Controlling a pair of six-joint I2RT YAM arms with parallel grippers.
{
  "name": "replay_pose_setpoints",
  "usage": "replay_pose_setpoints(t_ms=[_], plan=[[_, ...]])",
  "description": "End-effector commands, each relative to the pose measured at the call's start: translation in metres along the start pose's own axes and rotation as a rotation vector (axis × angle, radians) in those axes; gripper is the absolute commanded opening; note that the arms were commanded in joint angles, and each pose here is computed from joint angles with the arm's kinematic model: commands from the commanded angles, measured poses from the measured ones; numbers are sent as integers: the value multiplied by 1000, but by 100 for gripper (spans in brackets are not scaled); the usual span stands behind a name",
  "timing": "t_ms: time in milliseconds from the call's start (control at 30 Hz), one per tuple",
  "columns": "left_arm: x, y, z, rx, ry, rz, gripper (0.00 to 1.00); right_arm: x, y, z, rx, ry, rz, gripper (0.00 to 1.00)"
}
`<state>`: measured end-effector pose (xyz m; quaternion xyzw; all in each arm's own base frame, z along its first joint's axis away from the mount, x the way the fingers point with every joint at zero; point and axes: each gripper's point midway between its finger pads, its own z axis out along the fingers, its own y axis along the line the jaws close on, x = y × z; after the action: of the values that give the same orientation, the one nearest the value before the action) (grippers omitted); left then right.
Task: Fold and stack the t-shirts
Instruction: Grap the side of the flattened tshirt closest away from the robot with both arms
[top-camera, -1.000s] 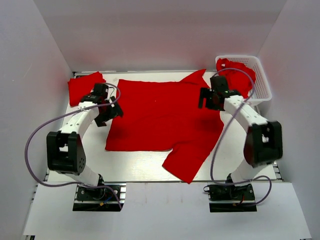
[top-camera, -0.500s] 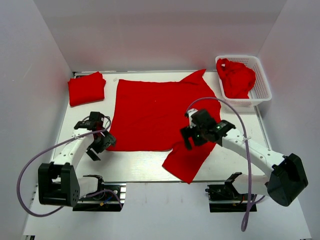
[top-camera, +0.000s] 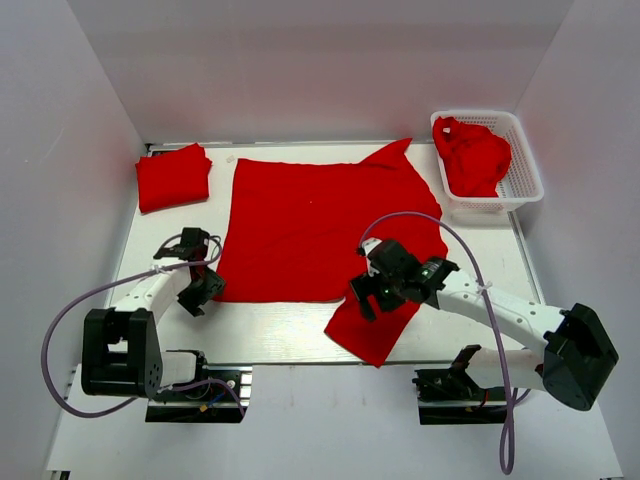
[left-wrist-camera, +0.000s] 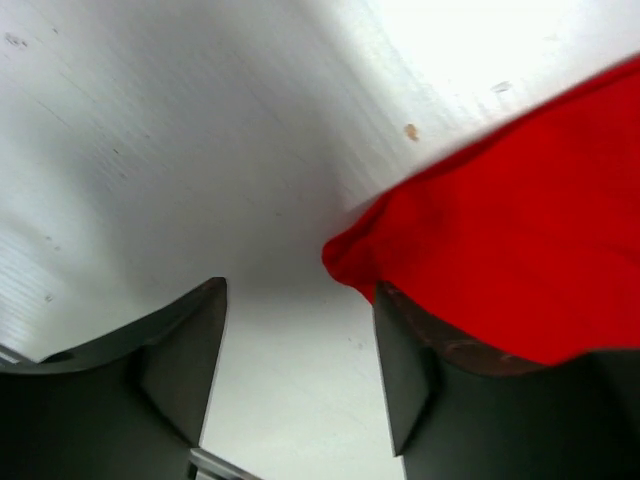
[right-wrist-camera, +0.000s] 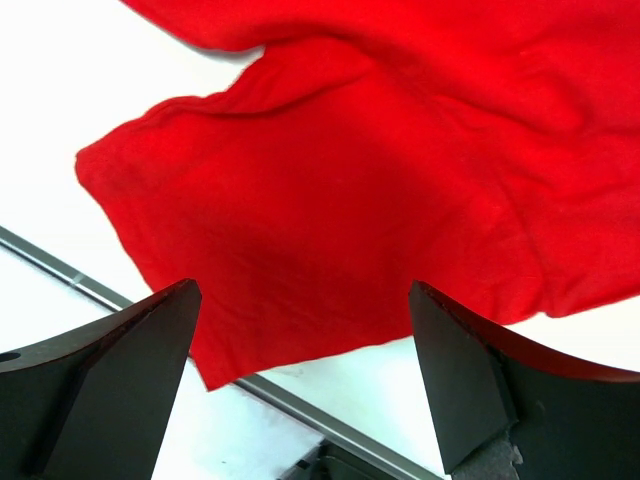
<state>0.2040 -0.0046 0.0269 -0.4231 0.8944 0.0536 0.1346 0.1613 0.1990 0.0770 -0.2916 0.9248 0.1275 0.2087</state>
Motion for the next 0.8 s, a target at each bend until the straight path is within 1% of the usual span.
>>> replay_pose_setpoints(t_ms=[0, 133, 300, 367, 400, 567, 600, 700, 733, 767], plan=[[-4, -11, 8, 65, -31, -27, 68, 1, 13, 3, -29, -8, 18, 90], [-4, -17, 17, 87, -36, -31, 65, 3, 17, 4, -24, -12, 20, 90], [-8, -26, 20, 133, -60, -41, 65, 19, 21, 8, -28, 42, 10, 90], [-12, -30, 16, 157, -78, -47, 61, 23, 18, 8, -6, 56, 3, 90], [-12, -29, 16, 156, -80, -32, 61, 25, 16, 7, 4, 63, 9, 90], [-16, -32, 14, 181, -102, -18, 61, 22, 20, 10, -6, 49, 9, 90], [-17, -34, 14, 190, -109, -20, 60, 20, 22, 11, -16, 41, 11, 90], [-12, -32, 23, 165, -78, -2, 44, 22, 22, 12, -19, 53, 17, 90], [-9, -30, 27, 148, -65, 2, 24, 22, 23, 12, -23, 50, 18, 90], [-5, -27, 30, 134, -53, 6, 13, 22, 24, 11, -32, 47, 20, 90]])
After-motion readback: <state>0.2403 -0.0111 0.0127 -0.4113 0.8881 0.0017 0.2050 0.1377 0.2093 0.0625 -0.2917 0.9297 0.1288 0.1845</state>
